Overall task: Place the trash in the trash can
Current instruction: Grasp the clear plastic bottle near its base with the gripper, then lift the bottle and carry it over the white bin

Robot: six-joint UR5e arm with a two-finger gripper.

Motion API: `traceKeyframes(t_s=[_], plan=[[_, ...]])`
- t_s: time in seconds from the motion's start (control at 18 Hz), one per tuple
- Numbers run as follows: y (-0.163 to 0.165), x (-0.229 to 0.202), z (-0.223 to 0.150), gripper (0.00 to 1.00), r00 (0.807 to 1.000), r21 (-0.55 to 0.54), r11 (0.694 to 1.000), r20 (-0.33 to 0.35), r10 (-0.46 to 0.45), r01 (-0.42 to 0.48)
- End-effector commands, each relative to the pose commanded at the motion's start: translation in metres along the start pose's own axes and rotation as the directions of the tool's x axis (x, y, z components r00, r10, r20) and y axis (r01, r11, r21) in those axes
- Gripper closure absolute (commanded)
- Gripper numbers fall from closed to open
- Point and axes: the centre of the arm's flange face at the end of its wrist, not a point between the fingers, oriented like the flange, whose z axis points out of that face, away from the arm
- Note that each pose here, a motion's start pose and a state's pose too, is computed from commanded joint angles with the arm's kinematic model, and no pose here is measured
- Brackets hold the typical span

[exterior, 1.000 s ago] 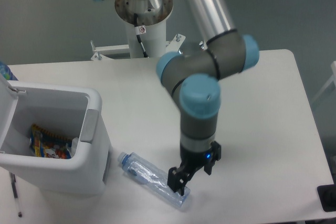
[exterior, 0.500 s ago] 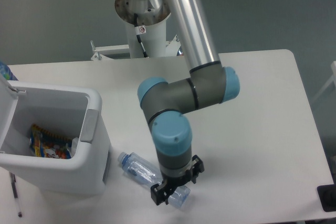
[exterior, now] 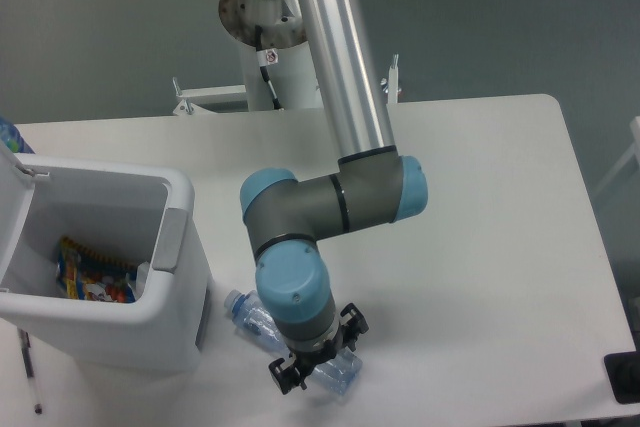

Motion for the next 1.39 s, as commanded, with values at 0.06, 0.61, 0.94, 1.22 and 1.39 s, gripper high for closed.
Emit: traceKeyframes(t_s=[0.06, 0.61, 0.94, 1.22, 1.39], plan=[[0.000, 0.001, 0.005, 0.08, 1.000, -0.006, 1.000, 0.002, -0.001, 0.001], [-0.002, 0.006, 0.010, 0.36, 1.000, 0.005, 1.000, 0.022, -0.012, 0.012], [-0.011, 0.006, -0.013, 0.49, 1.000, 0.041, 0.999, -0.005, -0.017, 0.017], [-0.024, -0.009, -0.041, 0.52, 0.998, 0.078, 0.996, -0.054, -0.033, 0.037], [-0.048, -0.027, -0.067, 0.52, 0.988, 0.125, 0.988, -0.140, -0.067, 0.085]])
